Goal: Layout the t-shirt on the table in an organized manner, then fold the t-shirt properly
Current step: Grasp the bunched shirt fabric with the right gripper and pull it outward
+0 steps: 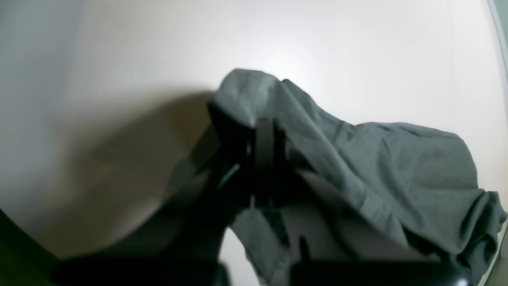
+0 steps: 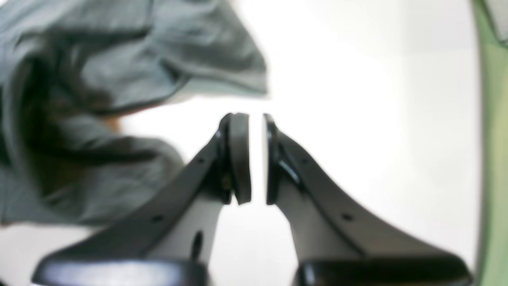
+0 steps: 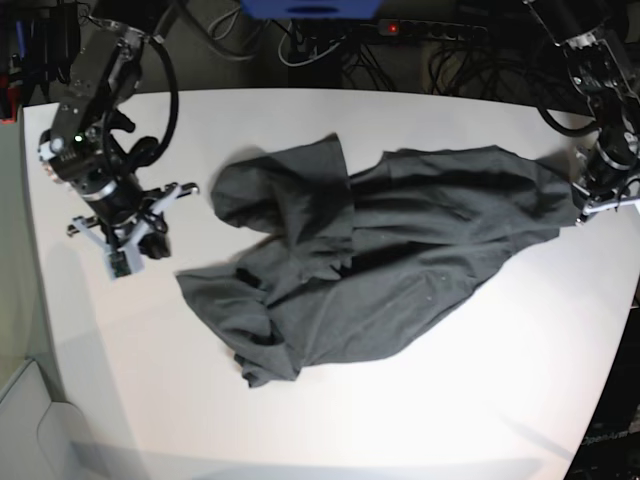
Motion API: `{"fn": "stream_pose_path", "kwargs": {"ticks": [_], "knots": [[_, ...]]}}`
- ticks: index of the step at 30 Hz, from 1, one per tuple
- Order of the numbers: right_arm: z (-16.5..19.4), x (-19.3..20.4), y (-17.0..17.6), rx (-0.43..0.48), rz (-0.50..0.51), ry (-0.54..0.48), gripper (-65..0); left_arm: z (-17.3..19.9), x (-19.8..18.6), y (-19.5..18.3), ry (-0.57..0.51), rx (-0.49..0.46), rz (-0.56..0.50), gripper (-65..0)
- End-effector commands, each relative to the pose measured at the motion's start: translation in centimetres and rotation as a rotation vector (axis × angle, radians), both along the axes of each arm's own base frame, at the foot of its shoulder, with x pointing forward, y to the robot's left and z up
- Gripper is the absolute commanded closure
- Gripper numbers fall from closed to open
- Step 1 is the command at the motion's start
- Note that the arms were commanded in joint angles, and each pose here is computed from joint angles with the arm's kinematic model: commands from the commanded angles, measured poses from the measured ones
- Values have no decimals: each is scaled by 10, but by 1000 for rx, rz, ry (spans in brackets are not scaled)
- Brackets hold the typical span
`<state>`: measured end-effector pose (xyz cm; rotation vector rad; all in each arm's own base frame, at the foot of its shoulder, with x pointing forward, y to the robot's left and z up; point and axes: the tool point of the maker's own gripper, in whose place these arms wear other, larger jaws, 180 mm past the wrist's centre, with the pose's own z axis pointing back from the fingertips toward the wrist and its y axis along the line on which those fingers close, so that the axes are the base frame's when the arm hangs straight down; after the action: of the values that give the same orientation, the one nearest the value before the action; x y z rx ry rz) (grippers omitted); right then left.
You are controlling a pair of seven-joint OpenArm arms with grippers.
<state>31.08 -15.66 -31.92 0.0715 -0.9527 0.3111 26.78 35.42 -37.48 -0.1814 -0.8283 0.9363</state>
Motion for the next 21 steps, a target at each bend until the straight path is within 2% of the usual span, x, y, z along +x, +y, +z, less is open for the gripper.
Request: {"fn": "stream_pose_path", "kwargs": {"ticks": [1,4,9,12,17,21], "knots": [[12,6,18,20,54,-42,-41,16,8,7,-40,32,-4,-6],[11,6,56,15,167,-19,-41,17,9,7,-41,32,-4,-6],[26,15,103,13,315,-66,-49,16,9,6,-41,31,-6,-6],[35,17,127,-6,401,-92,-121,16,9,6,-41,31,-6,-6],[44,13,163,-11,516,-122,-310,15,7,6,-36,31,-6,-6],[47,9,188,-15,598,-132,-327,14,5,6,-32,31,-6,-6]]}}
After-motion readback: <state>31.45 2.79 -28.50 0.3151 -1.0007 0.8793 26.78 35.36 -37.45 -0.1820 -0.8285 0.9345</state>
